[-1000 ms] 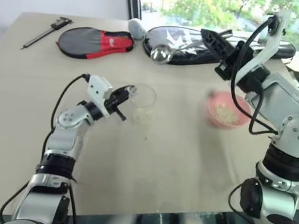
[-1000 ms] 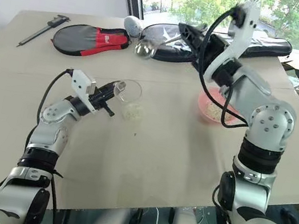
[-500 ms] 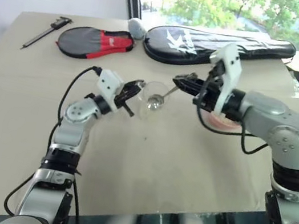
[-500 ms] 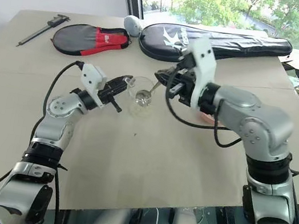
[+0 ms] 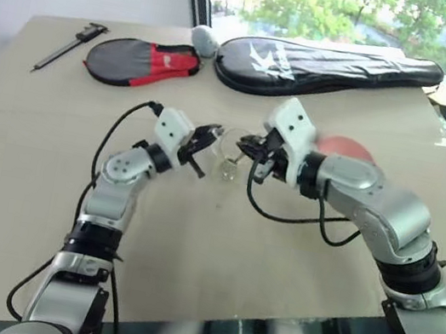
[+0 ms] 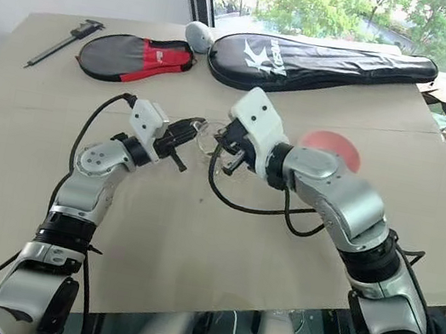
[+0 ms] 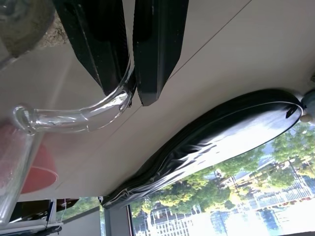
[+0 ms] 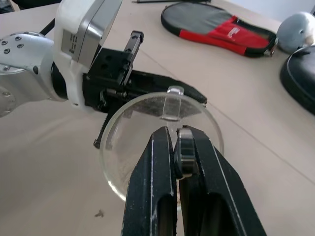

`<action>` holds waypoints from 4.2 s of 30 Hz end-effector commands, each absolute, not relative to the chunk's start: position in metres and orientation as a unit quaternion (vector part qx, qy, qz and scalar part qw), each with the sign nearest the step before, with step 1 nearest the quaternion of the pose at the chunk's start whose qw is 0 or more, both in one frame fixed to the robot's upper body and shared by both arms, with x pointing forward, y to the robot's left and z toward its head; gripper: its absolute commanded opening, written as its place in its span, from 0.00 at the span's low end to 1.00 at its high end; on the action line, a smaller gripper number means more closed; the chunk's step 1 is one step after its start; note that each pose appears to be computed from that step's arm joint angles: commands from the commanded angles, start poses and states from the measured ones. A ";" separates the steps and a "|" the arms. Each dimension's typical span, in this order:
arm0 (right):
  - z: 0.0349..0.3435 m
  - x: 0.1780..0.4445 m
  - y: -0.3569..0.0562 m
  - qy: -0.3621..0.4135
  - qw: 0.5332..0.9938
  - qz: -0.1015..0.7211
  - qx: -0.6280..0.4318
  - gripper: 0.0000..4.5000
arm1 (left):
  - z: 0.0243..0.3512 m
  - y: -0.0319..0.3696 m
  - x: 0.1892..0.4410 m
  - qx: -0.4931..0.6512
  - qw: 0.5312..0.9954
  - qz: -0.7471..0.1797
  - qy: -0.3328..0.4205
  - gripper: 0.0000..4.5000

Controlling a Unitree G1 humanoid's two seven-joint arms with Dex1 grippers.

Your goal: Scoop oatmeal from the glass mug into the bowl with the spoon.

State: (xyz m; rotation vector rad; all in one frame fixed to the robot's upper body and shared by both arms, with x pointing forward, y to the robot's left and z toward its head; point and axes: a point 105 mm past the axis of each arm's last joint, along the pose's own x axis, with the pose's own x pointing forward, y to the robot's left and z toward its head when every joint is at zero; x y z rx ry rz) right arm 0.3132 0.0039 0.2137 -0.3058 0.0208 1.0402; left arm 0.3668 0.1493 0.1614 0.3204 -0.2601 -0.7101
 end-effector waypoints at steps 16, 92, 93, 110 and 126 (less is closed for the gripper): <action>0.201 0.309 -0.005 0.088 0.874 0.475 -0.058 0.00 | 0.183 0.145 0.364 0.172 0.905 -0.350 -0.172 0.03; 0.271 0.339 -0.153 0.110 0.817 0.218 0.523 0.00 | 0.163 0.128 0.404 0.073 0.940 -0.242 -0.231 0.03; 0.271 0.339 -0.155 0.108 0.816 0.214 0.526 0.00 | 0.163 0.132 0.406 0.066 0.943 -0.233 -0.229 0.03; 0.238 0.336 -0.232 0.109 0.850 0.098 0.506 0.00 | 0.161 0.161 0.407 0.037 0.957 -0.197 -0.208 0.03; 0.261 0.334 -0.177 -0.028 0.971 0.233 -0.036 0.00 | 0.158 0.182 0.359 0.012 0.968 -0.171 -0.182 0.03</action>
